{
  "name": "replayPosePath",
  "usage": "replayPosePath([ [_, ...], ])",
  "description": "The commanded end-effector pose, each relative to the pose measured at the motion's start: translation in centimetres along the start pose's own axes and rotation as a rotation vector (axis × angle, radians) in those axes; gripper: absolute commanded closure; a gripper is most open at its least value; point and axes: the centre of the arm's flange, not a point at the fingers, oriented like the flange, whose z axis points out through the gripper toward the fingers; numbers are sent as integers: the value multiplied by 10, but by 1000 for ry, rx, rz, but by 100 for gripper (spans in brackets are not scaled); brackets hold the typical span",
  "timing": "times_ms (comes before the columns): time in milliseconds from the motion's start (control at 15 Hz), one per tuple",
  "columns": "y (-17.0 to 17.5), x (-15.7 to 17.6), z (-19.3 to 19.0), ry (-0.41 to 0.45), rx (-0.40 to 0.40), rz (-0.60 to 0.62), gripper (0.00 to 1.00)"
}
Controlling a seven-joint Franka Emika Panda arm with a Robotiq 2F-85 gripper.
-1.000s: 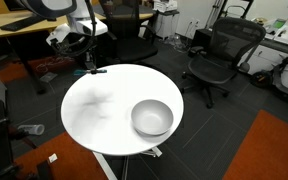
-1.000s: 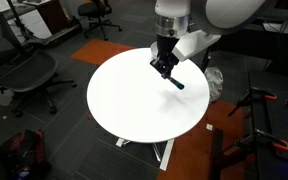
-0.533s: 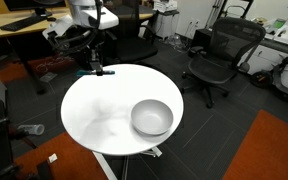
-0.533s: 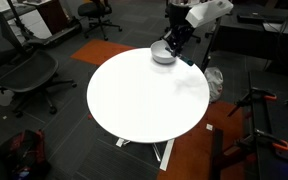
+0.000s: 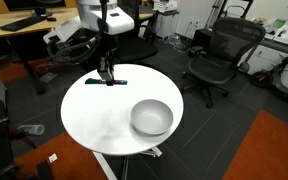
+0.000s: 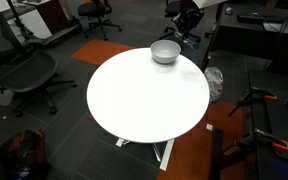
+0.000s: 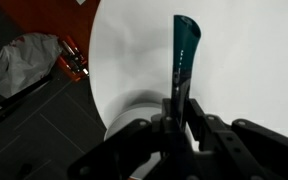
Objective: Put the marker on top of the book
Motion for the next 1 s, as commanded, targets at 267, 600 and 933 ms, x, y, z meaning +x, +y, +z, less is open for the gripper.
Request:
replayPosePath([
  [267,38,46,-5,18,-19,62,95],
  [600,38,42,-1,27,-9,74,81],
  [933,40,56,4,55,-9,82,95],
])
